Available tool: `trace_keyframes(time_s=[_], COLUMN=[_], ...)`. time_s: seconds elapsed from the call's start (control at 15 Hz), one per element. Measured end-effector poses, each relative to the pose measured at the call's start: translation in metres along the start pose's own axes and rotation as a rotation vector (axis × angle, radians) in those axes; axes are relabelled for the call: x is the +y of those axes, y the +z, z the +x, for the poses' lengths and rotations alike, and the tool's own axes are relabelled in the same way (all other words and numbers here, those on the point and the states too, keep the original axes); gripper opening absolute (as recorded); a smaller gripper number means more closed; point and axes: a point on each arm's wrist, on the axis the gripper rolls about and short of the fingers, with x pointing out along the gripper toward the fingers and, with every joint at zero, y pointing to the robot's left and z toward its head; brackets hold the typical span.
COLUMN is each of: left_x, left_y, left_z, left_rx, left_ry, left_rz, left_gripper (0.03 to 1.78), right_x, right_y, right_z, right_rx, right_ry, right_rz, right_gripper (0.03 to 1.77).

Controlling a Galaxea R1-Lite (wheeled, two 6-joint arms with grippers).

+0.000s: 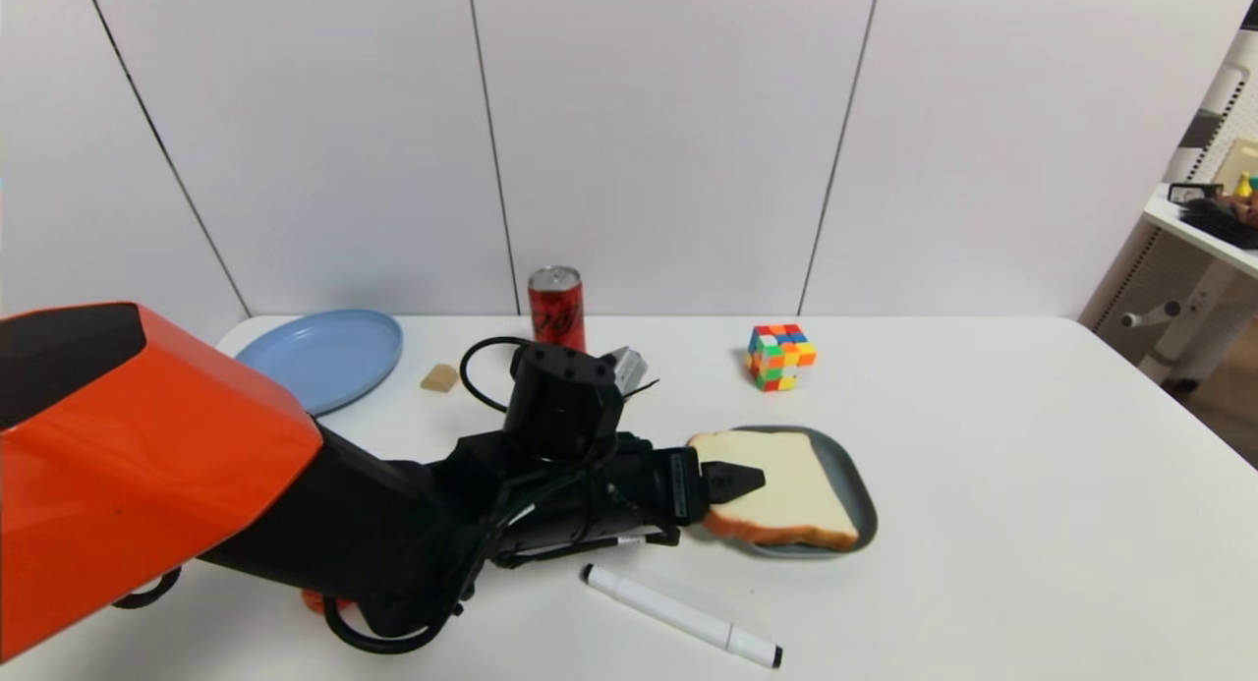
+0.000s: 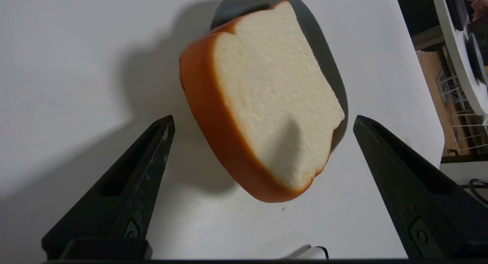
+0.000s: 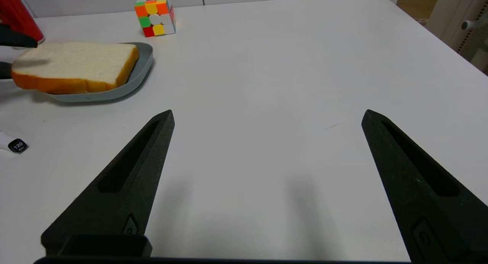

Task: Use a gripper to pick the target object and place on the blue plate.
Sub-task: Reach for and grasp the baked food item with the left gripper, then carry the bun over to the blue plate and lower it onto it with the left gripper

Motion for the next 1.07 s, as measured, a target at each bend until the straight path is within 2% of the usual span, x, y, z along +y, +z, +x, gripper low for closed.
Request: trace_keyframes(time_s=[0.2, 0.47, 0.67, 0.73, 0.8, 1.07], left_x=[0.0018, 0.0038, 0.0041, 0.004, 0.0036, 0.0017], left_y=[-0.0004, -0.0016, -0.0013, -0.0008, -0.0003, 0.0027], left_z=[0.0042, 0.0076, 0.0087, 0.0089, 0.0094, 0.011], left_rx=[0.004, 0.008, 0.007, 0.006, 0.002, -0.005], left_ry=[0.001, 0.003, 0.002, 0.001, -0.001, -0.006], left_rz=[-0.002, 0.004, 0.007, 0.008, 0.011, 0.028], left_gripper=[1.69, 1.07, 0.77, 0.47, 0.26, 0.26], right_x=[0.0, 0.0, 0.0, 0.0, 0.0, 0.0], right_y=[0.0, 0.0, 0.0, 0.0, 0.0, 0.0], right_z=[0.0, 0.0, 0.0, 0.0, 0.0, 0.0], right_rx=[0.0, 0.0, 0.0, 0.0, 0.0, 0.0], right_ry=[-0.001, 0.0, 0.0, 0.0, 0.0, 0.0], right_rz=[0.0, 0.001, 0.001, 0.001, 0.0, 0.0], right_gripper=[1.7, 1.7, 1.7, 1.7, 1.7, 1.7])
